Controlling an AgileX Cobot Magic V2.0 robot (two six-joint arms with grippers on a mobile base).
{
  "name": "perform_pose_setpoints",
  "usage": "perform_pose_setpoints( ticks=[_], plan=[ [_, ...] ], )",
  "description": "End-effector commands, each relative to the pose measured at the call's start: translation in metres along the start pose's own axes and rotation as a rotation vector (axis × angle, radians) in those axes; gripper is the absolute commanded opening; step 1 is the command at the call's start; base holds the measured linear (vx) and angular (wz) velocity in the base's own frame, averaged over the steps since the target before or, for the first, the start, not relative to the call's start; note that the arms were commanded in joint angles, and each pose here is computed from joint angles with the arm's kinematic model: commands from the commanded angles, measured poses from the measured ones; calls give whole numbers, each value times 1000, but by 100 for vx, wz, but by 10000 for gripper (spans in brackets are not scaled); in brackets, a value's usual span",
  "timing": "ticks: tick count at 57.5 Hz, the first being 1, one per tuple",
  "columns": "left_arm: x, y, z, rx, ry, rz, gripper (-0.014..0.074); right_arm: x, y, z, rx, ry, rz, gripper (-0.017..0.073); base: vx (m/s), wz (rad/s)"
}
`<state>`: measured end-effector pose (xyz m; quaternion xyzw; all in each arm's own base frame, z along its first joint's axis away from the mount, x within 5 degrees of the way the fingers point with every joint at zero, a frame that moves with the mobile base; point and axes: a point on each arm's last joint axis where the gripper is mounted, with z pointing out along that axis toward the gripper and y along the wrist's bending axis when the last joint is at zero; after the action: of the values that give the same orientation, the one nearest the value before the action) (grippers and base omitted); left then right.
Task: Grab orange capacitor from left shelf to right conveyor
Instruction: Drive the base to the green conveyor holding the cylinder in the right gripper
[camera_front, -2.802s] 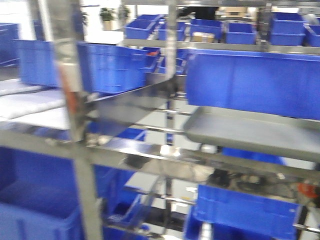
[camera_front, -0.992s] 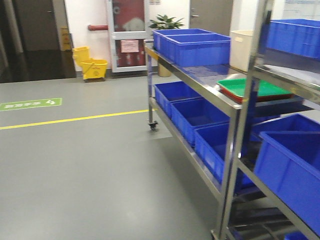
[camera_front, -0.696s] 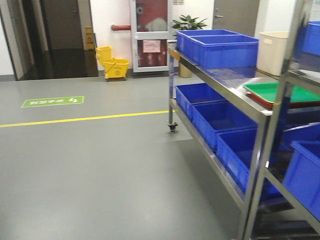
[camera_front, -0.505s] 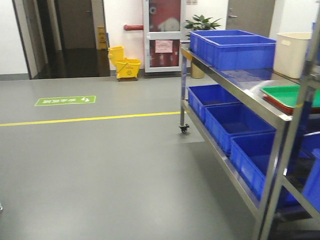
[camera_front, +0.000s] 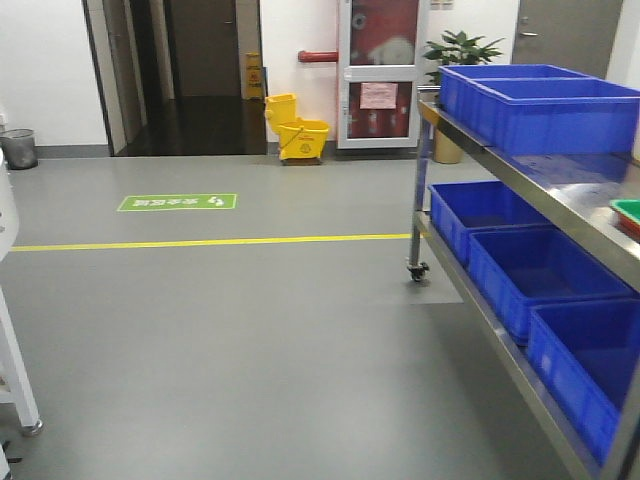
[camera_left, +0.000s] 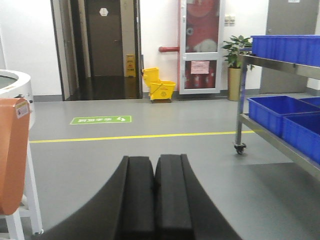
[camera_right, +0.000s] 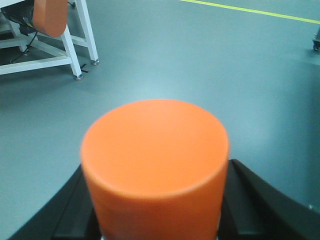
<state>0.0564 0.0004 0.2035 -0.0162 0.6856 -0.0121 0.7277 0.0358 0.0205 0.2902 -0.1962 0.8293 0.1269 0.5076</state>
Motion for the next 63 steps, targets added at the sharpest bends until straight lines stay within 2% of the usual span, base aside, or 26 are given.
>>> perform_pose_setpoints(
  ticks=[1,29,63],
  plan=[
    [3,0,0,5,-61,-8,-6,-14,-1,-4,10,-97,-1,270,30,20],
    [3,0,0,5,-61,-8,-6,-14,-1,-4,10,-97,-1,270,31,31],
    [3,0,0,5,-61,-8,-6,-14,-1,-4,11,-96,-2,270,28,51]
  ],
)
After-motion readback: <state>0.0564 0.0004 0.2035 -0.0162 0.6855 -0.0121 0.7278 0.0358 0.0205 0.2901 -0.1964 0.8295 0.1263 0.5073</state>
